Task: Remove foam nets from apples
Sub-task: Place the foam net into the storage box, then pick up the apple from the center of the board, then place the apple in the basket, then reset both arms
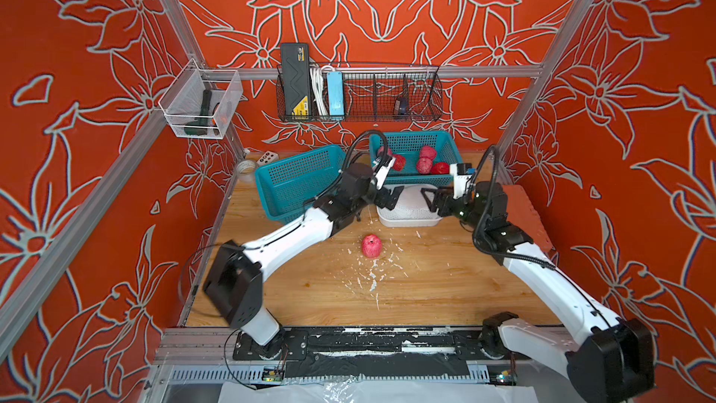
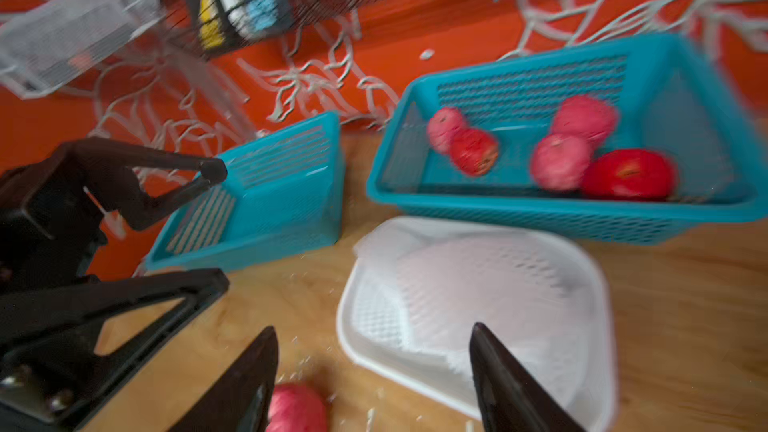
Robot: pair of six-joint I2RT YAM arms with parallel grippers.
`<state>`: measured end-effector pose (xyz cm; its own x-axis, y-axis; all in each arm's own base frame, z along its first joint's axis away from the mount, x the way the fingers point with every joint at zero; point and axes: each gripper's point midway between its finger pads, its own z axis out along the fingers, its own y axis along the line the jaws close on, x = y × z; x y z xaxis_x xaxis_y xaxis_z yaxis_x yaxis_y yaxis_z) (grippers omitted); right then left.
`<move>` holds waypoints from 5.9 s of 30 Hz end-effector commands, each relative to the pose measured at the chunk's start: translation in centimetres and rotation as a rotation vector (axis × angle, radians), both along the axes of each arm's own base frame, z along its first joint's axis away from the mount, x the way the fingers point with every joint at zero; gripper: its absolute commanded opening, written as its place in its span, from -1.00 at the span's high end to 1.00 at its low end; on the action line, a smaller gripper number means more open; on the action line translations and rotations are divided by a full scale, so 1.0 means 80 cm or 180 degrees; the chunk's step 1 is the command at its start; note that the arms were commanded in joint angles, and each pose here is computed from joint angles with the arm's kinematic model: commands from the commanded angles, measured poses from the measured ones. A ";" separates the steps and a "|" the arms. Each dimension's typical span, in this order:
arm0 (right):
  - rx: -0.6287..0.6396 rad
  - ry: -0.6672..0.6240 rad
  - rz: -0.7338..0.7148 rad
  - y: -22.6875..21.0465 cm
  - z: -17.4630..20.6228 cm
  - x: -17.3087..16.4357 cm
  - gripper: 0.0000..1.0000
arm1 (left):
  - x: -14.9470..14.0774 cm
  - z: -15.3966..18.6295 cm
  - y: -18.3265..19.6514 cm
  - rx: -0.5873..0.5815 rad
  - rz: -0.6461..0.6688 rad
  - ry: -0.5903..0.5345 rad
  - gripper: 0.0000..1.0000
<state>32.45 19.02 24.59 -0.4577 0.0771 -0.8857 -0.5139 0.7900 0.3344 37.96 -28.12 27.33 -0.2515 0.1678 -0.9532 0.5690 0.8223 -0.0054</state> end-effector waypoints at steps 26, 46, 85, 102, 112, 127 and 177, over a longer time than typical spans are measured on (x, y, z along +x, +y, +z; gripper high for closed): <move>-0.1206 0.0255 0.1324 0.192 -0.212 -0.050 -0.85 | -0.199 -0.205 0.135 -0.0555 0.0178 0.0977 -0.96; -0.0460 -0.0050 0.0922 0.181 -0.050 0.013 0.74 | -0.163 -0.041 0.108 -0.0975 -0.0092 -0.0265 -0.96; -0.0254 0.0209 -0.1675 -0.166 -0.042 0.367 -0.59 | 0.016 -0.003 0.020 -0.0580 -0.0070 -0.0157 -0.96; -0.0137 -0.0452 -0.1572 -0.158 0.070 0.166 -0.80 | -0.068 -0.067 0.256 -0.0336 0.1999 -0.0816 -0.96; -0.1208 -0.0927 -0.2175 -0.186 -0.023 0.033 -0.96 | -0.072 -0.165 0.356 -0.0205 0.2723 -0.0502 -0.95; -0.1840 -0.0595 -0.2362 -0.250 -0.122 0.037 -0.96 | -0.072 -0.181 0.362 -0.0394 0.2271 -0.0682 -0.95; -0.1642 -0.0291 -0.2215 -0.261 -0.187 0.057 -0.96 | -0.041 -0.199 0.334 -0.0169 0.1883 -0.0410 -0.95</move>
